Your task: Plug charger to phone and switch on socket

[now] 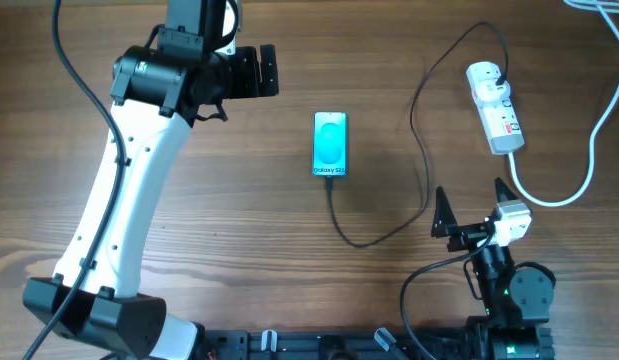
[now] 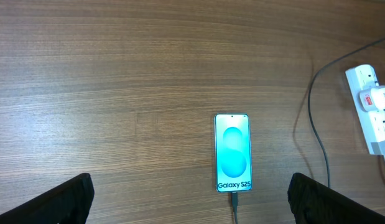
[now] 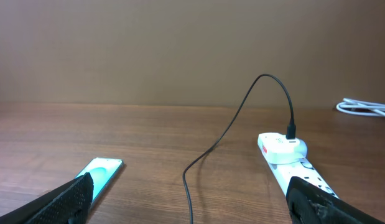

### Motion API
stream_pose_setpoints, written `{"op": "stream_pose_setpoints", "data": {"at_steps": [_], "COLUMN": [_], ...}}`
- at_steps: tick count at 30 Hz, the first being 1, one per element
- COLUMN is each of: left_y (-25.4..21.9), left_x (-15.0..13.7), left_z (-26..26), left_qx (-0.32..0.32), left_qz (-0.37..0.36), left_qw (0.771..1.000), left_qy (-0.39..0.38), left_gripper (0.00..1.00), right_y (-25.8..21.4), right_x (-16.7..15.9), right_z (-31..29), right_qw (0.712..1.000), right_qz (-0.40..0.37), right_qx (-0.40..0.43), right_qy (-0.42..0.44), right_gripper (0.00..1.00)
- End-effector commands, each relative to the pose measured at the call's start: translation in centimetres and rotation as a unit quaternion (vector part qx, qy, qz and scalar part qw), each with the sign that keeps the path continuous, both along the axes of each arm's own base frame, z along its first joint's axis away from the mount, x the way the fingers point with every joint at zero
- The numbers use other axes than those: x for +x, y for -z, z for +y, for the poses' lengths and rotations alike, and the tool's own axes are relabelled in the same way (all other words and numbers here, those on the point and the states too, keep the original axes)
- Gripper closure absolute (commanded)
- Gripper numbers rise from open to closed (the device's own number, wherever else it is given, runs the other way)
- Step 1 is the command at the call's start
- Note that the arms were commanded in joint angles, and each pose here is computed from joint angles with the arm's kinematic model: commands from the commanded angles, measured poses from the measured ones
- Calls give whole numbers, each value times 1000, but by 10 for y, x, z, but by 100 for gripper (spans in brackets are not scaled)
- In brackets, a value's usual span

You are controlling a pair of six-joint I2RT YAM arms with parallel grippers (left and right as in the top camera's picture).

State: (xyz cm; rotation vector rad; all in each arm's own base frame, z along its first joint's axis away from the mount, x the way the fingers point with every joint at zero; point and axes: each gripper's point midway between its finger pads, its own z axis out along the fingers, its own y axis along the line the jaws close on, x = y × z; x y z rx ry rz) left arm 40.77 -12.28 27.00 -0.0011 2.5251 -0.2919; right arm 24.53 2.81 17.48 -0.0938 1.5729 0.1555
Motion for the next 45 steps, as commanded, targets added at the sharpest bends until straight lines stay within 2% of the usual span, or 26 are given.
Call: {"op": "stream_pose_setpoints", "data": {"at_steps": [1,5,45], "left_y": [5,5,5], "left_x": [2,2,2], "left_z": [2,2,2], "left_qx": [8,8,8], "left_qz": [4,4,4], "left_qw": [1000,1000,1000], "left_qy": [-1,0,0], "left_gripper": [0,0,0], "right_y": [-2,-2,-1], "right_x": [0,0,0], "right_z": [-5,-5,-9], "right_qw": [1000,999,999], "right_qz": [-7,-10,-8], "right_qx": [-10,-33,-31], "right_qy": [15,16,26], "right_gripper": [0,0,0]}}
